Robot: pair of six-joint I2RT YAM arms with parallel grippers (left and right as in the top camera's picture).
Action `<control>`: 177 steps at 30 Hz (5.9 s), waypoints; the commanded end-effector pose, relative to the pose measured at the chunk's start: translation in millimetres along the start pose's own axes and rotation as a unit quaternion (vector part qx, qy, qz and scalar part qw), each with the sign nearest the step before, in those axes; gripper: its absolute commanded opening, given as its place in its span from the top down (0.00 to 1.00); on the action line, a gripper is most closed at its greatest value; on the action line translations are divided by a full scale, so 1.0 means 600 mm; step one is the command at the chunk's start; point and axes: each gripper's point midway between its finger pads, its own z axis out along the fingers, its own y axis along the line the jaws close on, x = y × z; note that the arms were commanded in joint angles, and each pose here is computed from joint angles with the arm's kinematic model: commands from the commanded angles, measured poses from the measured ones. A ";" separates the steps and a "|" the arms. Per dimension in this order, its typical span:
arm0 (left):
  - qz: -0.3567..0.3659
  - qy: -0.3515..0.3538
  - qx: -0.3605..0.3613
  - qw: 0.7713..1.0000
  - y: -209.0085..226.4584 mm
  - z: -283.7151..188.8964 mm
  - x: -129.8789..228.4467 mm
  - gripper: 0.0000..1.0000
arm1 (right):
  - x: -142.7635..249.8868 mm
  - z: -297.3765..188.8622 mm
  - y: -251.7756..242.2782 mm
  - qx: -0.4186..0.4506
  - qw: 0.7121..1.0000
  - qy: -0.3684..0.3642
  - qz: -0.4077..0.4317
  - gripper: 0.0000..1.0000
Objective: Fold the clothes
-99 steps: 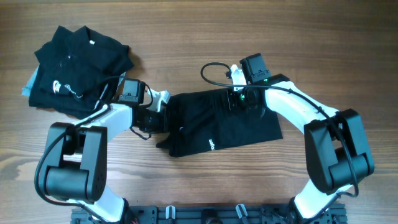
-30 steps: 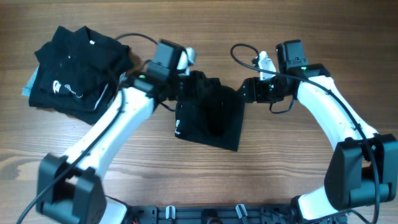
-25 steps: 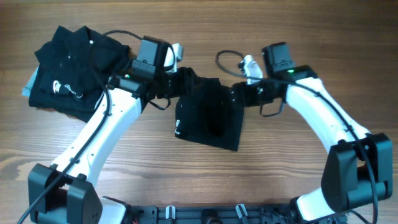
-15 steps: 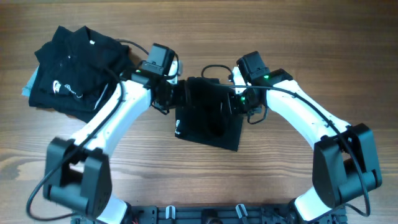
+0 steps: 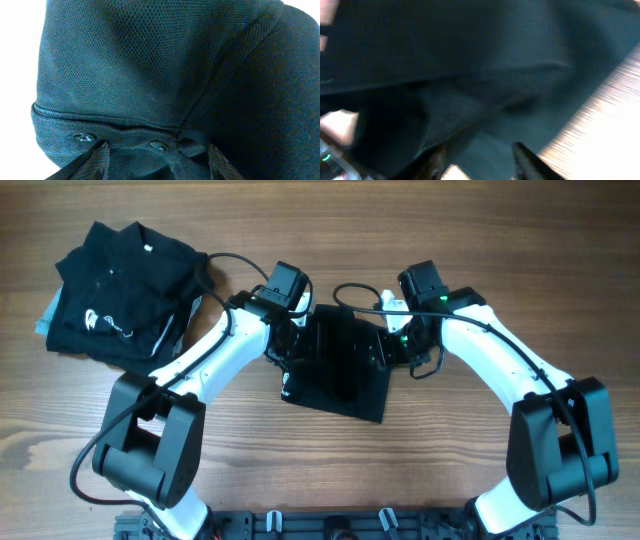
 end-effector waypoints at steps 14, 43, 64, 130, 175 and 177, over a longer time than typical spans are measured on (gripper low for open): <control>0.005 -0.003 -0.003 1.000 0.003 0.010 -0.001 0.37 | 0.000 0.007 -0.051 0.102 0.989 -0.012 0.105 0.96; 0.023 0.006 0.019 1.000 -0.012 0.011 0.004 0.92 | -0.046 -0.133 -0.006 0.004 0.990 -0.136 0.041 0.96; 0.038 -0.002 0.016 0.999 -0.013 0.012 -0.001 0.72 | -0.048 -0.163 0.051 -0.036 0.986 -0.159 -0.023 0.87; -0.083 -0.372 0.272 0.884 0.245 -0.448 -0.335 0.96 | -0.013 -0.198 -0.026 0.097 0.969 -0.139 0.182 0.80; 0.119 -0.303 -0.178 0.928 0.035 -0.492 0.014 0.00 | 0.075 -0.599 0.126 0.085 0.844 -0.529 0.021 0.00; 0.122 -0.287 -0.182 0.933 0.035 -0.475 0.009 0.00 | 0.074 -0.592 0.122 0.088 0.849 -0.520 0.025 0.00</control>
